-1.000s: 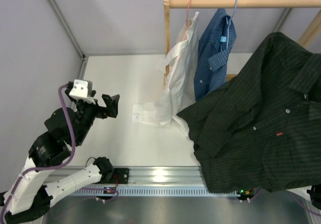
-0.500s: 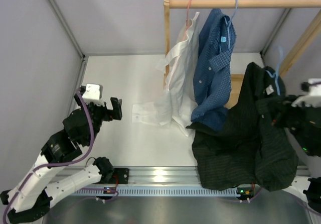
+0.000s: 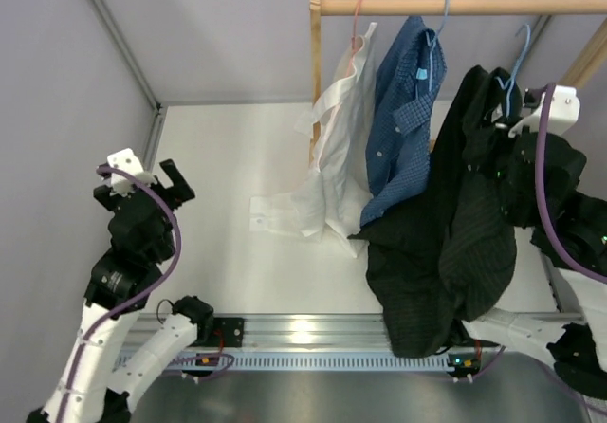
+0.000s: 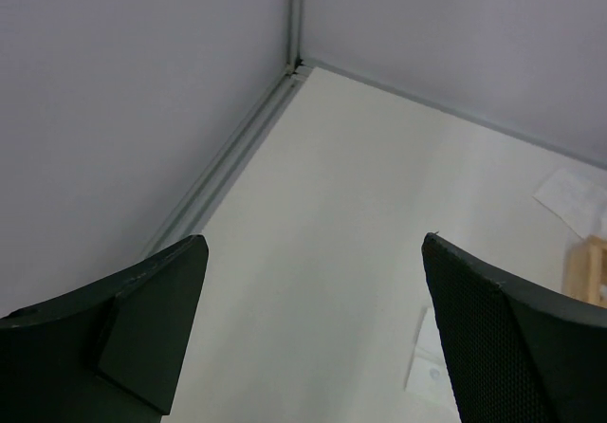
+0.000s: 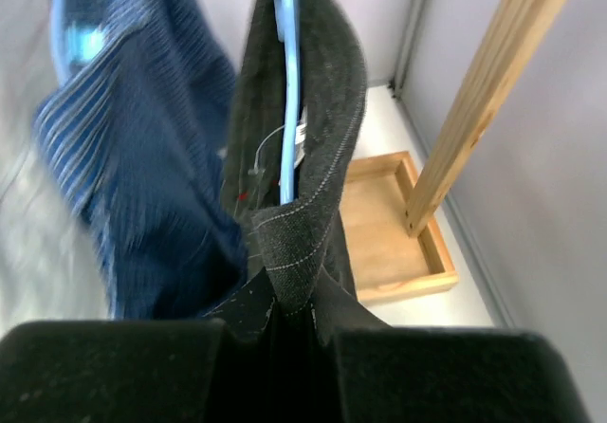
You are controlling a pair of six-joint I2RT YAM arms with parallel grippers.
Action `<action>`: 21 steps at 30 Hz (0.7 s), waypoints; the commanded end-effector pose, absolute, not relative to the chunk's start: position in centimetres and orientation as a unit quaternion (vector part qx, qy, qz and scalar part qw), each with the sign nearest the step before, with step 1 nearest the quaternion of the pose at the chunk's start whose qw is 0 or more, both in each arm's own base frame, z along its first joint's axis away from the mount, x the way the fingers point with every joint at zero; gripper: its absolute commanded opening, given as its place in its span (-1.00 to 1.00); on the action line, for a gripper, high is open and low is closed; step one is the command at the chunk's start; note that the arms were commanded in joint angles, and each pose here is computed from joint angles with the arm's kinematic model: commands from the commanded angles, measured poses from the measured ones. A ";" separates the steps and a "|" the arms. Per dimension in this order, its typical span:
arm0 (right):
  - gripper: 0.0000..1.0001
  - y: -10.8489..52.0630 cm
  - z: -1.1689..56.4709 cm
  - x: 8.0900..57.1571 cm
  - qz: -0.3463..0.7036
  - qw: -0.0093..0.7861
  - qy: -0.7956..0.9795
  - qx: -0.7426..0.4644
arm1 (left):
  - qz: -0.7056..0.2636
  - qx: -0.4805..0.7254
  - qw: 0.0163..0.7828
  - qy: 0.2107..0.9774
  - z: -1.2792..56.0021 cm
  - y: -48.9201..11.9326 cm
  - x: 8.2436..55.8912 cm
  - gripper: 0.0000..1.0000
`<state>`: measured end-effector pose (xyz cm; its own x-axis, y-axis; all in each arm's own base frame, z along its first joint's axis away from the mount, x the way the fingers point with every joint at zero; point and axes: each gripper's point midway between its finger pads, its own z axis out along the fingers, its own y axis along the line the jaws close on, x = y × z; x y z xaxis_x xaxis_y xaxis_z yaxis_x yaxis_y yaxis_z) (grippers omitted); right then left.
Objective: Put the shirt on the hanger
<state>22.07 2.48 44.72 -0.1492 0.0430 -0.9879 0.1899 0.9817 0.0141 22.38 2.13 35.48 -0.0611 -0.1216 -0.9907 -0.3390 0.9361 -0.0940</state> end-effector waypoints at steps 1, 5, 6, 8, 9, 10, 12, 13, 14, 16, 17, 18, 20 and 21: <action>-1.00 1.7 48.9 24.6 -0.002 0.709 0.698 0.096 | 0.062 -0.200 0.663 0.718 34.6 3.2 25.0 0.96; -1.00 0.3 52.2 23.6 0.012 0.767 0.635 0.093 | 0.069 -0.240 0.632 0.734 32.1 5.8 26.9 0.96; -1.00 0.0 52.5 23.6 -0.004 0.768 0.634 0.087 | 0.070 -0.241 0.627 0.737 31.7 5.9 27.1 0.96; -1.00 -0.4 53.1 24.5 -0.022 0.767 0.635 0.084 | 0.073 -0.235 0.622 0.743 31.3 5.9 27.3 0.96; -1.00 0.0 53.7 24.7 -0.014 0.772 0.632 0.071 | 0.074 -0.235 0.623 0.742 31.3 5.9 27.2 0.96; -1.00 -0.4 53.8 25.5 -0.025 0.769 0.634 0.074 | 0.074 -0.235 0.622 0.744 31.0 5.9 27.1 0.96; -1.00 0.1 54.2 26.4 -0.012 0.770 0.636 0.052 | 0.066 -0.229 0.625 0.743 31.0 5.6 26.9 0.96; -1.00 -0.8 54.5 27.4 -0.021 0.768 0.637 0.057 | 0.064 -0.227 0.629 0.740 31.1 5.5 26.8 0.96; -1.00 -1.0 54.7 28.1 -0.012 0.767 0.638 0.060 | 0.060 -0.224 0.630 0.741 31.0 5.4 26.8 0.96; -1.00 -1.6 54.8 29.6 0.001 0.763 0.645 0.047 | 0.047 -0.214 0.626 0.749 30.7 4.8 27.4 0.96; -1.00 -1.8 54.8 29.9 0.003 0.762 0.645 0.050 | 0.041 -0.211 0.626 0.750 30.8 4.5 27.6 0.96; -1.00 -2.1 55.1 30.1 0.000 0.764 0.644 0.051 | 0.037 -0.207 0.624 0.753 30.7 4.3 27.7 0.96; -1.00 -2.9 54.4 31.4 -0.003 0.753 0.656 0.044 | 0.026 -0.199 0.622 0.757 30.6 3.8 28.0 0.96; -1.00 -2.7 54.1 31.7 0.008 0.748 0.662 0.034 | 0.023 -0.198 0.622 0.757 30.6 3.7 28.0 0.96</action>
<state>31.37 -3.81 49.50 -0.0206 0.0619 -0.9979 0.1542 0.9863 0.0580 27.02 4.61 29.01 -0.1997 -0.2500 -0.9474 -0.3834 0.9097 -0.1593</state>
